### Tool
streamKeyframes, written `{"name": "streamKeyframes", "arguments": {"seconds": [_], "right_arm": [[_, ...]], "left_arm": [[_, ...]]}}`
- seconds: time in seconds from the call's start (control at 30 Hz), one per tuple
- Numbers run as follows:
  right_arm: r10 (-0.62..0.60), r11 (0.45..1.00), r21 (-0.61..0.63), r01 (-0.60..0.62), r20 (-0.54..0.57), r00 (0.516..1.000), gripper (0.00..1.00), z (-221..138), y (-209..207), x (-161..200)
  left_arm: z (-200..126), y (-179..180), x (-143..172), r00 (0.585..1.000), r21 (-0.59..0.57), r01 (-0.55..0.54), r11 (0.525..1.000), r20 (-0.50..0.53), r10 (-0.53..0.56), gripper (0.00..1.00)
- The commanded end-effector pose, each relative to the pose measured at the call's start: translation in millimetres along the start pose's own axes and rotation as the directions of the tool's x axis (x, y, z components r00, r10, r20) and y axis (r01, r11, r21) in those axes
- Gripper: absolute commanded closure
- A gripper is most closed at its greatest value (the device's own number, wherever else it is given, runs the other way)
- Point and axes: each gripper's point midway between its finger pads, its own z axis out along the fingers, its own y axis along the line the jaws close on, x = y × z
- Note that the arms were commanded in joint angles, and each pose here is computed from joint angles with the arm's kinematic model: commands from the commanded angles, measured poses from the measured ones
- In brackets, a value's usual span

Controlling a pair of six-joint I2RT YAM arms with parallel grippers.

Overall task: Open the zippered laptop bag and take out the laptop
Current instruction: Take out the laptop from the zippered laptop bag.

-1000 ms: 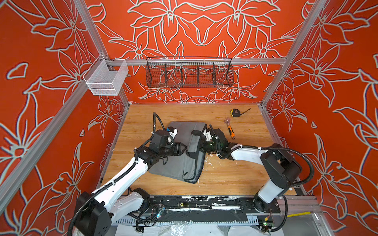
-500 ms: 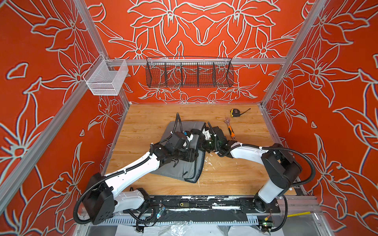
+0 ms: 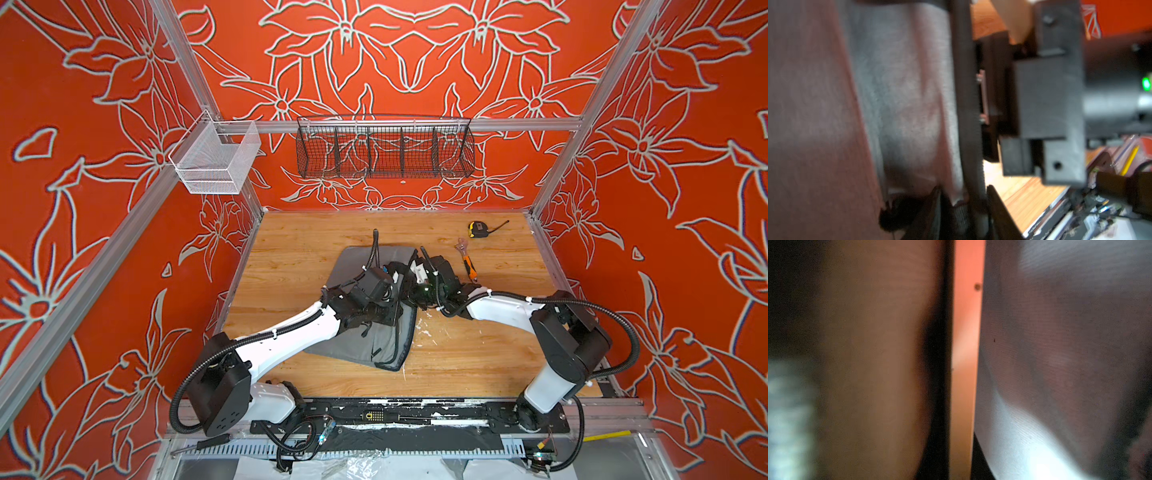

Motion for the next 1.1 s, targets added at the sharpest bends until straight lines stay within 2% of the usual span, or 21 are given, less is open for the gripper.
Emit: {"name": "streamKeyframes", "arguments": {"seconds": [0.0, 0.1, 0.3, 0.47, 0.57, 0.67, 0.87, 1.07], "right_arm": [[-0.031, 0.995, 0.098, 0.03, 0.004, 1.0, 1.0, -2, -17, 3], [-0.027, 0.993, 0.112, 0.027, -0.004, 1.0, 1.0, -5, -22, 7], [-0.065, 0.986, 0.155, 0.067, -0.016, 0.998, 1.0, -10, -25, 8], [-0.113, 0.976, 0.185, 0.112, -0.004, 0.994, 1.0, -23, -21, 5], [-0.139, 0.969, 0.208, 0.135, 0.007, 0.99, 1.0, -31, -24, 4], [-0.115, 0.969, 0.223, 0.11, 0.011, 0.993, 1.0, -35, -36, 4], [-0.06, 0.98, 0.189, 0.054, 0.026, 0.998, 1.0, -33, -45, 5], [-0.055, 0.984, 0.169, 0.049, 0.03, 0.998, 1.0, -30, -44, 5]], "left_arm": [[0, 5, -5, 0.999, -0.03, 0.007, 1.0, 0.033, -0.006, 0.82], [1, 16, -5, 0.999, -0.05, 0.024, 0.998, 0.03, -0.023, 0.9], [0, 47, -8, 0.994, -0.079, 0.102, 0.992, 0.048, -0.099, 0.94], [1, 55, -11, 0.989, -0.065, 0.134, 0.989, 0.077, -0.129, 0.97], [2, 62, -12, 0.99, -0.076, 0.133, 0.988, 0.067, -0.128, 0.98], [2, 70, -13, 0.989, -0.079, 0.139, 0.987, 0.06, -0.134, 0.98], [1, 79, -15, 0.988, -0.075, 0.149, 0.986, 0.06, -0.144, 0.98], [0, 83, -13, 0.988, -0.08, 0.147, 0.986, 0.054, -0.143, 0.98]]}}
